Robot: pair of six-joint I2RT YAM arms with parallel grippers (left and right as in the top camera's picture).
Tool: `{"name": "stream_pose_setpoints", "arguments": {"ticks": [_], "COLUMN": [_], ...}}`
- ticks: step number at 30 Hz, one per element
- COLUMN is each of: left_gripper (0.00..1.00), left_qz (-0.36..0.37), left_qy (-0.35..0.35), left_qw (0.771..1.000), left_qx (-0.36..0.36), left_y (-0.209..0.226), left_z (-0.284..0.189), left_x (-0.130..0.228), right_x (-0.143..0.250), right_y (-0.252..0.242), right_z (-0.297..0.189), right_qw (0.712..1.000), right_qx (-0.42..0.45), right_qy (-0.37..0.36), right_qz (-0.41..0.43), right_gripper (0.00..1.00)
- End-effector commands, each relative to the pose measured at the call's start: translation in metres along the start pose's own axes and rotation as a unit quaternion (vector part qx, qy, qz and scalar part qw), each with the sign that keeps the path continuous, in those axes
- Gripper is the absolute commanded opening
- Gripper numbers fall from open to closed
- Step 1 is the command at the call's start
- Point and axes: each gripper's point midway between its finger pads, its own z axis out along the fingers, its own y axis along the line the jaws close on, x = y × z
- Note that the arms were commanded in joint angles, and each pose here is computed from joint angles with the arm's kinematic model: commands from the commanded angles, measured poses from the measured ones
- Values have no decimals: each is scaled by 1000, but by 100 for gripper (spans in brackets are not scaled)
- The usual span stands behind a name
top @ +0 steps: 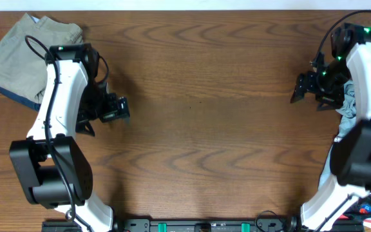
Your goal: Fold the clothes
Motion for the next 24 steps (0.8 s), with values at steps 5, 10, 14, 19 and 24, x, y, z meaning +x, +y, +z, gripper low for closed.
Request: {"name": "stream_pose_setpoints", "arguments": {"ticks": [5, 10, 14, 19, 24], "left_gripper": [98, 98, 98, 98, 98], "left_qz": [8, 39, 56, 64, 64], "left_qy": [-89, -252, -371, -430, -437], "left_qw": [996, 966, 924, 897, 893], "left_qx": [14, 47, 73, 86, 87], "left_y": [7, 2, -1, 1, 1], "left_z": [-14, -25, -41, -57, -60], "left_x": [31, 46, 49, 64, 66], "right_x": [48, 83, 105, 142, 166], "right_y": [16, 30, 41, 33, 26], "right_z": [-30, -39, -51, -62, -67], "right_qw": [991, 958, 925, 910, 904], "right_qx": [-7, 17, 0, -10, -13], "right_qy": [-127, -266, -352, -386, -399], "right_qz": [-36, -106, -144, -151, -152], "right_gripper": [99, 99, 99, 99, 99]}}
